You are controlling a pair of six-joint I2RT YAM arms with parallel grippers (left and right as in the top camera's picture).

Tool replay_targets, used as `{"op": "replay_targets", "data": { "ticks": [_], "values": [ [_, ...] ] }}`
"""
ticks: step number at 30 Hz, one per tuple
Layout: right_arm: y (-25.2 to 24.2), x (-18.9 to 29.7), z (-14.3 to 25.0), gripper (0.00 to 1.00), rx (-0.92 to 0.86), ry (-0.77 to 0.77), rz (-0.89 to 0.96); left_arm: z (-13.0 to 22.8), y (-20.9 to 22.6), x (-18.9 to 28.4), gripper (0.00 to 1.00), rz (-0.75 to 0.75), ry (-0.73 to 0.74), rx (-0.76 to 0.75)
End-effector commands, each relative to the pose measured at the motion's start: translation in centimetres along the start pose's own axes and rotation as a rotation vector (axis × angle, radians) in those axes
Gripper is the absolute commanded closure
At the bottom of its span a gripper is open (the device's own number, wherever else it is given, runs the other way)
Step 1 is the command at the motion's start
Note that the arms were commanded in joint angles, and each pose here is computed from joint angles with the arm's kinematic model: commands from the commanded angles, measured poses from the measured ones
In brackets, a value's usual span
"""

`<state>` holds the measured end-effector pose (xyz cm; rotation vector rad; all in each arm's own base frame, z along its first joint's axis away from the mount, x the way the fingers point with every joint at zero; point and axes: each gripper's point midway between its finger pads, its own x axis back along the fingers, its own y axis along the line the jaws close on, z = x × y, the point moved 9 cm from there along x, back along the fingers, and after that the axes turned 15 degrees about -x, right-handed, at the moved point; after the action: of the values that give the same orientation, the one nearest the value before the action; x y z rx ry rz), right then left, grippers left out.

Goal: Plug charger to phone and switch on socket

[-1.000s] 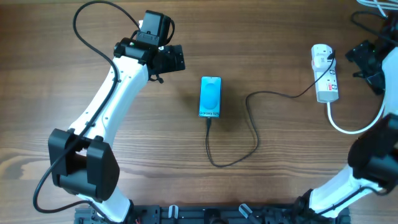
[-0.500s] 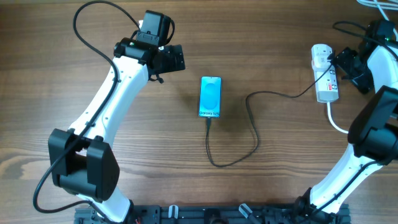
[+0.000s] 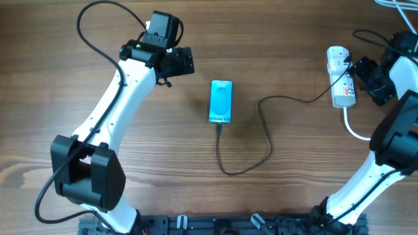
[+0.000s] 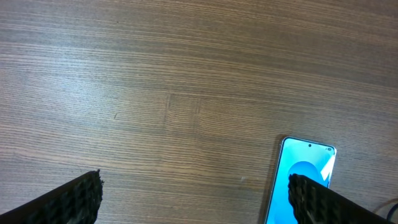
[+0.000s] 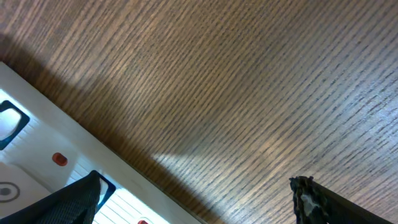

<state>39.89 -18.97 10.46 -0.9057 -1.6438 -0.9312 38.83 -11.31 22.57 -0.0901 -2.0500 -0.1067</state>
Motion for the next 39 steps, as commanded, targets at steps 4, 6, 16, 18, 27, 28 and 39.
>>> {"op": "replay_targets", "data": {
  "ticks": [4,6,16,18,27,28,39],
  "values": [
    [0.1,-1.2,0.8,0.0,0.024,0.064,-0.03,0.1,0.1,-0.3,0.0,-0.017,0.006,-0.007],
    [0.2,-1.2,0.8,0.0,0.044,0.068,-0.035,0.1,0.1,-0.3,0.0,-0.017,0.006,-0.007],
    [0.3,-1.4,1.4,0.0,0.07,0.101,-0.054,0.1,0.1,-0.3,0.0,-0.017,0.006,-0.007],
    [0.3,-1.4,1.5,0.0,0.074,0.105,-0.054,0.1,0.1,-0.3,0.0,-0.017,0.006,-0.007],
    [-0.1,-2.0,1.9,0.0,0.074,0.114,-0.046,0.1,0.1,-0.3,0.0,-0.017,0.006,-0.007],
    [-0.2,-2.2,2.0,0.0,0.073,0.112,-0.048,0.1,0.1,-0.3,0.0,-0.017,0.006,-0.007],
    [-0.5,3.8,1.6,0.0,-0.016,0.063,-0.056,0.1,0.1,-0.3,0.0,-0.017,0.006,-0.007]
  ]
}}
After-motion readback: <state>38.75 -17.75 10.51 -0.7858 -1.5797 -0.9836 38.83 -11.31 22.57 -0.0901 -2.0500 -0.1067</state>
